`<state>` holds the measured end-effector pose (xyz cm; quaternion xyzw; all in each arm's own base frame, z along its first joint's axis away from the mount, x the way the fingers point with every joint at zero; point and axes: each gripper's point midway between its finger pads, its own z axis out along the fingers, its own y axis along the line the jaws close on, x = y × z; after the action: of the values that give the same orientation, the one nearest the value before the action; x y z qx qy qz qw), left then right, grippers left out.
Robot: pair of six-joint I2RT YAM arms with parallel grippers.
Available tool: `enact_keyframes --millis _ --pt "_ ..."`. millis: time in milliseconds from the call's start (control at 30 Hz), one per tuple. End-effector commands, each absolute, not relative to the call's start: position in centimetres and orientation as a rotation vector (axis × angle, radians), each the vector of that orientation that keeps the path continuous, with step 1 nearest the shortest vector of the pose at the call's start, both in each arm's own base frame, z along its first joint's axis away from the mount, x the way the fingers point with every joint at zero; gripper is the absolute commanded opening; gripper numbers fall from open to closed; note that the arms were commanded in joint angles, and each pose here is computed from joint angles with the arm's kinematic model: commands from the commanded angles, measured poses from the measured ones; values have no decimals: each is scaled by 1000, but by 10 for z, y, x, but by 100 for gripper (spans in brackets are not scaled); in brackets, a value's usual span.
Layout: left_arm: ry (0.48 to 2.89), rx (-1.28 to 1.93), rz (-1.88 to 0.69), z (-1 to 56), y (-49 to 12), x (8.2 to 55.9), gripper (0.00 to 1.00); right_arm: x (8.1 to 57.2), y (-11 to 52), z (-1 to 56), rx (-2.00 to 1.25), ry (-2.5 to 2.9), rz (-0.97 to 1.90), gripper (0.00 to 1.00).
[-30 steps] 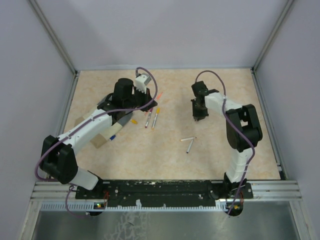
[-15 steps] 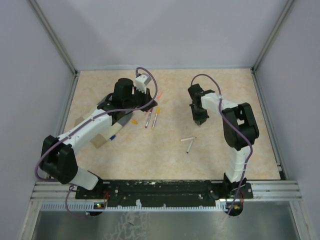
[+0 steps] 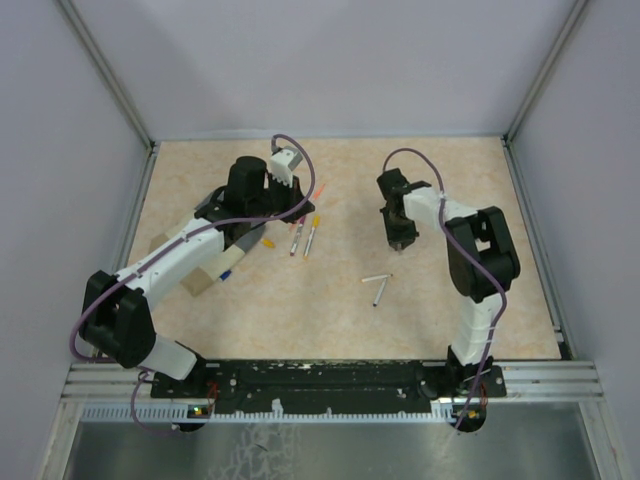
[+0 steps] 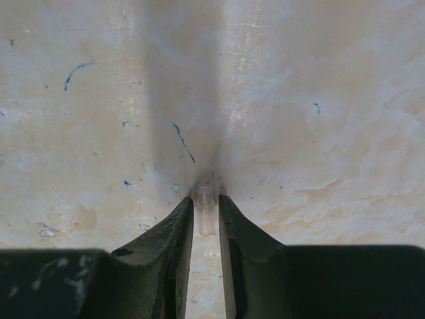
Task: Insert the pens into the pen caps
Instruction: Insert the pen cap onto the pen.
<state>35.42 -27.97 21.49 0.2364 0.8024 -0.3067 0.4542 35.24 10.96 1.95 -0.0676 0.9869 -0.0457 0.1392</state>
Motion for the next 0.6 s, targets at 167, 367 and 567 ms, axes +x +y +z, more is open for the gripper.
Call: enact_keyframes --millis 167,367,567 --pt "1948 591 -756 225 -277 353 0 319 108 -4 -273 2947 -109 24" --pt "1948 593 -756 225 -278 353 0 313 109 -10 -290 2964 -76 24" --pt "1947 593 -756 225 -278 353 0 306 106 -12 -275 2984 -34 23"
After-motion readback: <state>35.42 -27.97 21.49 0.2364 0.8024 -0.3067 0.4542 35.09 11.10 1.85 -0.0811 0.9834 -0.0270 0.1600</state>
